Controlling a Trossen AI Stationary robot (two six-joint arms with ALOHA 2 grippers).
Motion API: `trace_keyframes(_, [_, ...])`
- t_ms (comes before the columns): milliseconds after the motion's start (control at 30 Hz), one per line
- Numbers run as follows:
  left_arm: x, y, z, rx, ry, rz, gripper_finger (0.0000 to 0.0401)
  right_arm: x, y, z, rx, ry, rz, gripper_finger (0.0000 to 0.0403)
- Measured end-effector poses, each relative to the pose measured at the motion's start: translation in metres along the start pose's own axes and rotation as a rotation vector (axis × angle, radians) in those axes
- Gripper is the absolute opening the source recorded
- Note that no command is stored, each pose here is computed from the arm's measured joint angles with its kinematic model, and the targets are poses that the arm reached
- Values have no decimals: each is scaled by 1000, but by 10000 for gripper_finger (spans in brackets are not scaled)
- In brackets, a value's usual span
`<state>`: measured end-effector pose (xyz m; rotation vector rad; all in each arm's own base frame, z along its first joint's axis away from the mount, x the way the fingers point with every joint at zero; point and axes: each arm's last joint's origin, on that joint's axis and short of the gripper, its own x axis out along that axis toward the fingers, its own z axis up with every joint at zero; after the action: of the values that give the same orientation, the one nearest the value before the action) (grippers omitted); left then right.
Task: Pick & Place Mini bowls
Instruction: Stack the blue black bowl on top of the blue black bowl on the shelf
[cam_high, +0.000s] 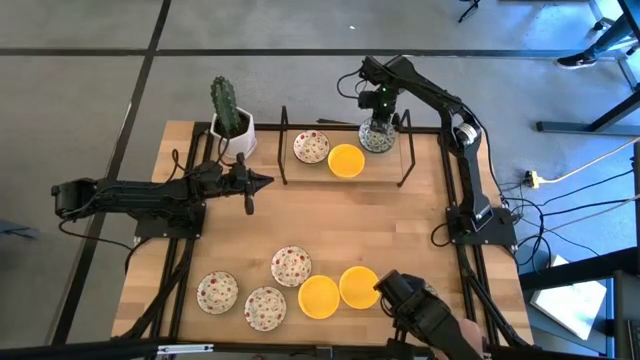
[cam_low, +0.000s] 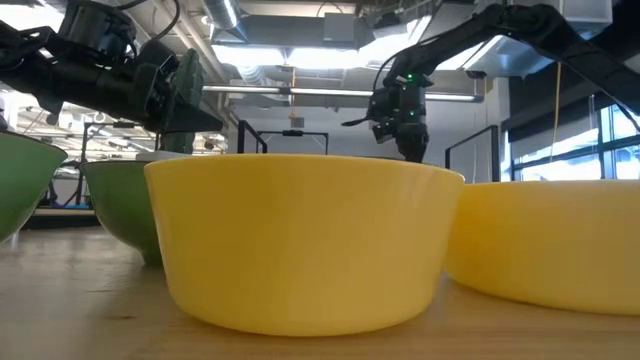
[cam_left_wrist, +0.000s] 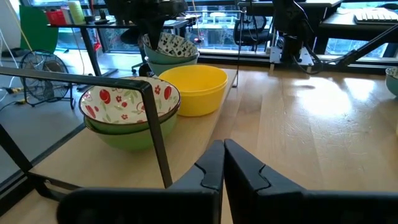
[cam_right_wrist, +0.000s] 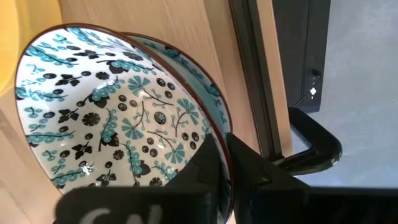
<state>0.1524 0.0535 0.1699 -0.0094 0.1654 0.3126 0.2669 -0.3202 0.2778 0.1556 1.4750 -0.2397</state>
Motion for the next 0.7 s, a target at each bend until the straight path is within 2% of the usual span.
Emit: trace_keyframes(700, [0, 0, 0, 0, 0, 0, 4, 0, -2, -2, 17, -3, 8, 24])
